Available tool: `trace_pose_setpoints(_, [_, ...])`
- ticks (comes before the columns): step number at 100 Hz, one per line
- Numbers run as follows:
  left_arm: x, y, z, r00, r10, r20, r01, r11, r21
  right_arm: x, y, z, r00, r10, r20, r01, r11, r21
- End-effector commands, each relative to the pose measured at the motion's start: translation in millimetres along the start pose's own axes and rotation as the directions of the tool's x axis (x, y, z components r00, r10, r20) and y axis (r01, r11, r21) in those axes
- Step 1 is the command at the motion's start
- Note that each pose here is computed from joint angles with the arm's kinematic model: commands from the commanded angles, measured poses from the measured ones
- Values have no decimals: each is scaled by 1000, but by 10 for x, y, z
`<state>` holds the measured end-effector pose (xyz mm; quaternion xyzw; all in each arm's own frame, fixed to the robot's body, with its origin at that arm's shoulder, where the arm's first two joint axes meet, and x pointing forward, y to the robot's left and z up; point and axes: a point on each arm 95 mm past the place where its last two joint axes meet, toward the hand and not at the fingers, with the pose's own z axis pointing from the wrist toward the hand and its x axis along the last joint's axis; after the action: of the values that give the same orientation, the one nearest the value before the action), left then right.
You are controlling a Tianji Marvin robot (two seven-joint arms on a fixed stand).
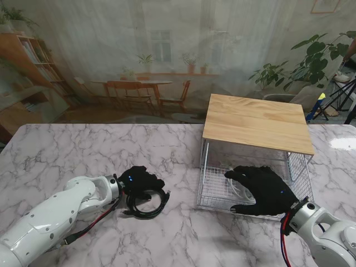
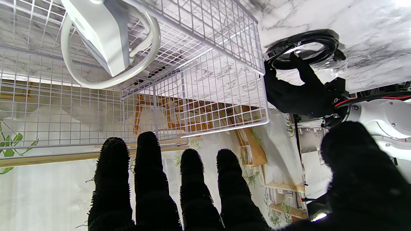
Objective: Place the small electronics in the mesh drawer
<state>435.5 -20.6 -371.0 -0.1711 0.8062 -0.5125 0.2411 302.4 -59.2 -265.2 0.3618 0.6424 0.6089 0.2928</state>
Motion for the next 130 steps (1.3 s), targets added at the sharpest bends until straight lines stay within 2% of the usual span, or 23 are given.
trace_pose_setpoints(1, [9, 22, 0, 1000, 9, -3, -9, 1000, -17, 3, -31, -13, 1000, 4, 1, -4, 1000, 10])
trace_pose_setpoints(29, [4, -76, -60, 999, 35, 13, -35, 999, 42, 4, -30, -18, 1000, 5, 1, -5, 1000, 10])
trace_pose_setpoints(47, [0, -80, -44, 999, 38, 15, -38, 998, 41, 5, -33, -17, 1000, 7, -1, -7, 1000, 7])
trace_pose_setpoints(94, [68, 84, 42, 999, 28, -24, -29, 999, -23, 8, -38, -12, 1000, 11, 1, -11, 1000, 4])
trace_pose_setpoints(130, [94, 213, 105, 997, 32, -66, -39, 994, -107, 12, -40, -23, 1000, 24, 2, -24, 1000, -6])
